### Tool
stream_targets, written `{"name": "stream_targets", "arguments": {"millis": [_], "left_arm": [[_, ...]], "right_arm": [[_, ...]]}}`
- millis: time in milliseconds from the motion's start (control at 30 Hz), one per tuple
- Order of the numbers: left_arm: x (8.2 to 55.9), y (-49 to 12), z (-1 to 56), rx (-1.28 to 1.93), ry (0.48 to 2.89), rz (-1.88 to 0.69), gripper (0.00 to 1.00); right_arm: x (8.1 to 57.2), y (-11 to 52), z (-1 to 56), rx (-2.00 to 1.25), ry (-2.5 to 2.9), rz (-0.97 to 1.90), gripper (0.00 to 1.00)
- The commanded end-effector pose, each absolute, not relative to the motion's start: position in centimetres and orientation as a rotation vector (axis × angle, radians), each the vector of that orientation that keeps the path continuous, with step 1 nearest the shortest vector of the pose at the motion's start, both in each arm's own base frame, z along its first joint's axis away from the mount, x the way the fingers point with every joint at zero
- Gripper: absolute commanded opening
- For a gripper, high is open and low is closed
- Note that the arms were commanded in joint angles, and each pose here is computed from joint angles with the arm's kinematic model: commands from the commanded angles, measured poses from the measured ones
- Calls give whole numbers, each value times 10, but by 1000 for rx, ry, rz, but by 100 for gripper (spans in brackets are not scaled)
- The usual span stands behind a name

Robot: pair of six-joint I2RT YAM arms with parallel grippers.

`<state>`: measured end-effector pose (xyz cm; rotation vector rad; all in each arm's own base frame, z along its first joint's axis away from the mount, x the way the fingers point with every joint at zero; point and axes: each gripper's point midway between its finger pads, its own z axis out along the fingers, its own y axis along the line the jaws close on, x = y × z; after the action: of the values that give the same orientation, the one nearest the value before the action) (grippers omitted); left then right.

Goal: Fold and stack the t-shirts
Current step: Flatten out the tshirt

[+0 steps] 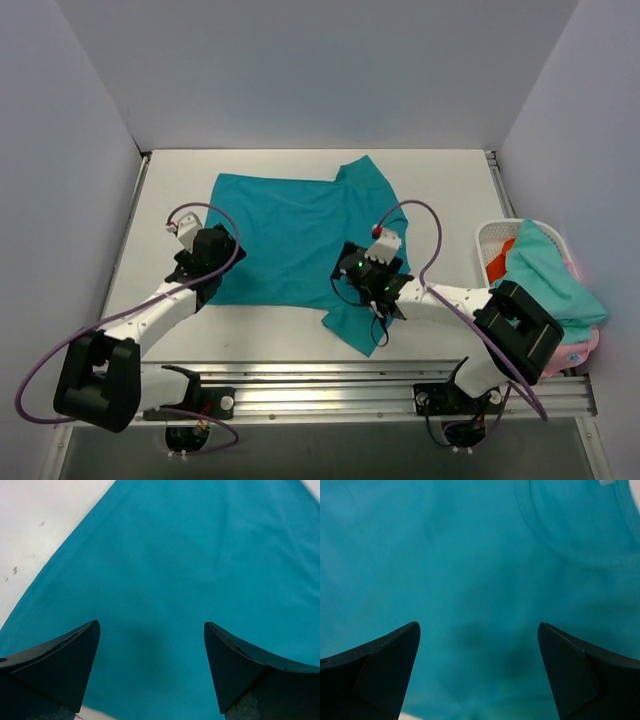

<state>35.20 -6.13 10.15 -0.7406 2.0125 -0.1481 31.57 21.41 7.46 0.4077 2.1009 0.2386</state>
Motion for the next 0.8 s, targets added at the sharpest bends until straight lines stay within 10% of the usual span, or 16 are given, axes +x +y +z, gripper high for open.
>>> {"name": "stream_targets", "arguments": {"millis": [0,400,767], "left_arm": [[325,-58,96,-776,2022,-126,94],[275,-72,109,-728,2036,-141,95],[285,-87,111,-693,2018,-179,95]], "right_arm": [[263,204,45,490,2169,201,100],[132,191,50,462,2212,356,99],[110,185,41,502,2225,397,99]]}}
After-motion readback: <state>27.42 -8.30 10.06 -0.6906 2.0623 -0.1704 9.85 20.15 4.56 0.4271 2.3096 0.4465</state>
